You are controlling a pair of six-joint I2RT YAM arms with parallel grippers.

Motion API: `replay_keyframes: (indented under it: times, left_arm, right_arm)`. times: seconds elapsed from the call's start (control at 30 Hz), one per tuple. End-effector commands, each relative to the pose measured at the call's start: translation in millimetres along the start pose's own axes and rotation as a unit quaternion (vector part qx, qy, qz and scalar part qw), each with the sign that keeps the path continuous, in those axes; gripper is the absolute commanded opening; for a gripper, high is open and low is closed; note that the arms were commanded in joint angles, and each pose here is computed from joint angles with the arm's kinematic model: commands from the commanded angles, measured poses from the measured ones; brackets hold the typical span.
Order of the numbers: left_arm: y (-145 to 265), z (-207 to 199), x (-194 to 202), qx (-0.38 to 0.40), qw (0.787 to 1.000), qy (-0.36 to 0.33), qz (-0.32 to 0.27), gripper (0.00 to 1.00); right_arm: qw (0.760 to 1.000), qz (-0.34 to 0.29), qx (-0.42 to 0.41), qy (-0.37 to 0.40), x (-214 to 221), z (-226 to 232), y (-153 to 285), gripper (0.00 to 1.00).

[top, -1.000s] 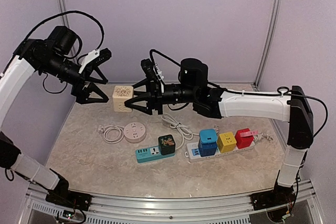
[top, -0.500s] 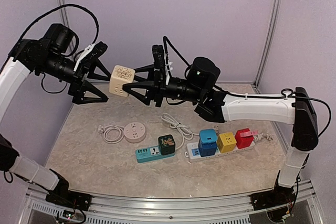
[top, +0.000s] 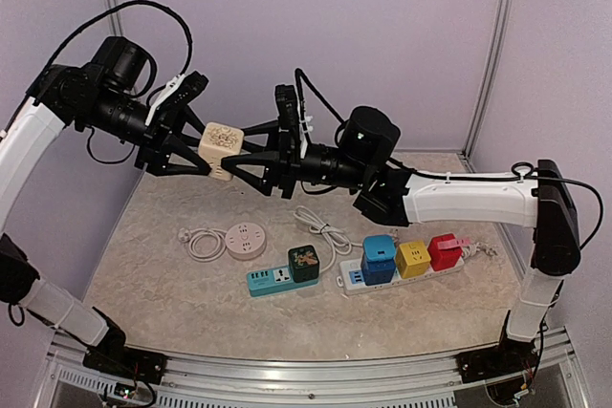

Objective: Insert the plug
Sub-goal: Adjust the plug.

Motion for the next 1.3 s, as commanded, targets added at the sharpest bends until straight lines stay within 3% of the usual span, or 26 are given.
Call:
replay_keyframes:
  times: [0.0, 0.13, 0.23, 0.3, 0.33, 0.37, 0.4, 0.53, 0.83, 1.07, 1.2, 1.27]
  left_arm:
    - [-1.2, -7.6, -2.0, 0.018, 1.0, -0.007, -0.001, 0.3]
    - [-0.8, -10.7, -3.8, 0.022, 1.0, -0.006, 0.001, 0.03]
    - [-0.6, -12.6, -2.2, 0.024, 1.0, -0.002, 0.01, 0.0]
    - [0.2, -12.2, 1.7, 0.018, 1.0, 0.0, 0.026, 0.0]
    - [0.1, -12.1, 5.0, 0.013, 0.999, 0.001, 0.038, 0.0]
    - [-1.3, -11.4, 9.4, 0.009, 0.999, 0.001, 0.051, 0.0]
    - [-1.8, -11.9, 12.1, 0.005, 0.998, -0.002, 0.063, 0.0]
    - [-7.8, -13.9, 16.5, 0.002, 0.996, -0.01, 0.092, 0.0]
    - [-14.4, -12.8, 15.2, 0.006, 0.995, -0.011, 0.095, 0.0]
    - [-18.7, -7.9, 13.4, 0.005, 0.996, -0.006, 0.09, 0.0]
    - [-21.5, -7.9, 14.2, 0.011, 0.996, -0.005, 0.09, 0.0]
    - [-22.7, -7.0, 14.1, 0.011, 0.996, -0.003, 0.089, 0.0]
  right_arm:
    - [0.999, -0.022, -0.005, 0.024, -21.2, 14.1, 3.0, 0.0]
    - [1.0, -0.018, 0.0, 0.026, -20.9, 13.3, 3.8, 0.0]
    - [1.0, -0.007, 0.012, 0.026, -19.7, 10.9, 5.0, 0.02]
    - [0.999, 0.023, 0.031, 0.028, -15.5, 6.1, 6.4, 0.52]
    - [0.998, 0.041, 0.044, 0.03, -14.2, 3.1, 7.5, 0.85]
    - [0.996, 0.063, 0.057, 0.032, -11.3, -0.2, 9.1, 0.98]
    - [0.994, 0.08, 0.068, 0.034, -11.3, -2.3, 10.1, 0.99]
    - [0.985, 0.142, 0.083, 0.048, 1.2, -8.7, 10.6, 1.0]
    - [0.979, 0.197, 0.054, 0.019, 18.7, -7.5, 1.4, 0.99]
    - [0.976, 0.212, 0.038, 0.016, 26.5, -5.5, -6.6, 0.83]
    - [0.977, 0.207, 0.047, 0.014, 25.9, -8.1, -6.8, 0.5]
    - [0.977, 0.208, 0.052, 0.011, 27.9, -9.8, -6.4, 0.1]
Point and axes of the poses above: each gripper's point midway between its finger pads, its own y axis back along the fingers, its own z axis along the line the jaws close on, x = y × z, the point moved 2 cm from there along y, back along the fingers, and after that the axes turned 13 degrees about -y, right-handed, at the moved point
